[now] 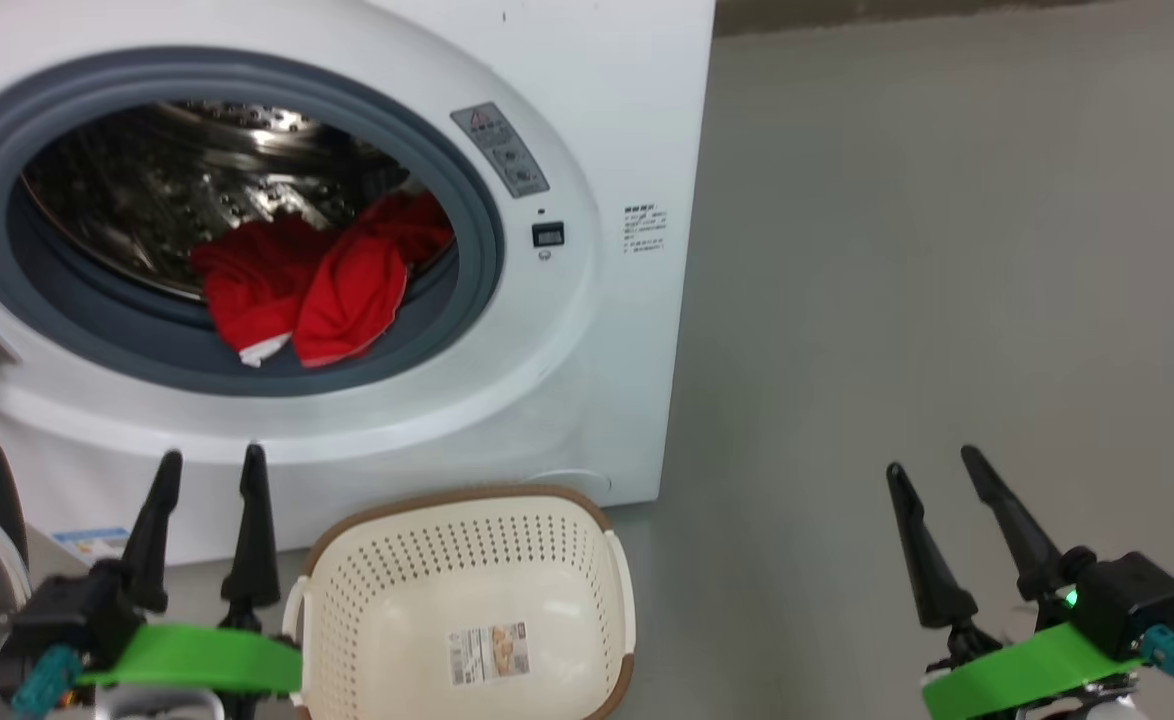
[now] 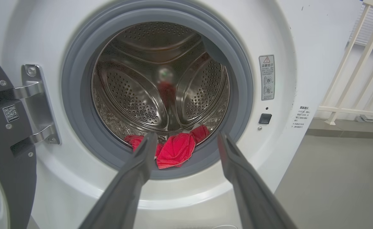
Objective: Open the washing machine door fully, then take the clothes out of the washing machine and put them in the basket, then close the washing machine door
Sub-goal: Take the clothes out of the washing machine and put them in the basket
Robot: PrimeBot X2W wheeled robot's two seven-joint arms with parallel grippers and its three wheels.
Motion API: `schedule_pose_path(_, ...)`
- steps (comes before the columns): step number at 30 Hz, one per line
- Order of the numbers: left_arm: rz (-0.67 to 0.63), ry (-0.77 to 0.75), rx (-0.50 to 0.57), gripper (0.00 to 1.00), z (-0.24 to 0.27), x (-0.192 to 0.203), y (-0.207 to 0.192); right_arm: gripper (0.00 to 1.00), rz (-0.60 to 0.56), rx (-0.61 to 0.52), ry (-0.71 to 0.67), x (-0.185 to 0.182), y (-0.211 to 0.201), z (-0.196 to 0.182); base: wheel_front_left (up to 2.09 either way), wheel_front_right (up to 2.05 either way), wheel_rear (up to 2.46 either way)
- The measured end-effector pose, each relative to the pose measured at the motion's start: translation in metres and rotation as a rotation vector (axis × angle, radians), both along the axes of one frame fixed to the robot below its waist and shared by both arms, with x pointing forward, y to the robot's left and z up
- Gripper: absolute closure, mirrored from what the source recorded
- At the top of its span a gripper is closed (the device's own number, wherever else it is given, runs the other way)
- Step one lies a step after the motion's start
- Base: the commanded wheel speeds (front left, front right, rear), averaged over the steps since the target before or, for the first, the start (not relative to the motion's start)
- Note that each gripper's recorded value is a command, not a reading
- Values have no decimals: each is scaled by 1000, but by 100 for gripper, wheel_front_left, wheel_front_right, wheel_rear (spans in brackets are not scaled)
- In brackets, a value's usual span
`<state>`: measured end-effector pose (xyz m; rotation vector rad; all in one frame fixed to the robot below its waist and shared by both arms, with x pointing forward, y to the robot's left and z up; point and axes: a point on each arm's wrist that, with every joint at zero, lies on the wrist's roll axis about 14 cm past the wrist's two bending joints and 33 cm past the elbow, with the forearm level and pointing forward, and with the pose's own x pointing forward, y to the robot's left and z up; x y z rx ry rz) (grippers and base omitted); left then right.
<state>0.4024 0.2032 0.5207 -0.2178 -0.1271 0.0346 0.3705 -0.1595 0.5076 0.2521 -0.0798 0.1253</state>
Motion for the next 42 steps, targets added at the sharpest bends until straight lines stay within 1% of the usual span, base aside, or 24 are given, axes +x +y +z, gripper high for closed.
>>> schedule_pose_path(7,-9,-6,20,0,3,39,-3,0,10,1,0,28,3,-3,0,0,0)
schedule_pose_path(15,10,-2,20,0,1,94,6,0,31,0,46,54,11,-24,0,0,0)
schedule_pose_path(20,5,16,22,0,-8,128,3,0,35,3,62,73,12,-36,0,0,0)
schedule_pose_path(21,0,31,25,0,-14,141,1,0,36,4,68,80,13,-42,0,0,0)
schedule_pose_path(24,-3,57,18,0,-25,160,-1,0,40,4,84,88,14,-51,0,0,0)
schedule_pose_path(31,10,123,84,0,-48,199,3,0,34,-2,143,93,11,-77,0,0,0)
schedule_pose_path(35,46,202,113,0,-70,215,10,0,23,-7,143,99,6,-80,0,0,0)
schedule_pose_path(39,66,282,132,0,-87,229,13,0,5,-15,164,97,-1,-88,0,0,0)
schedule_pose_path(42,67,351,171,0,-102,234,13,0,-6,-19,177,95,-5,-92,0,0,0)
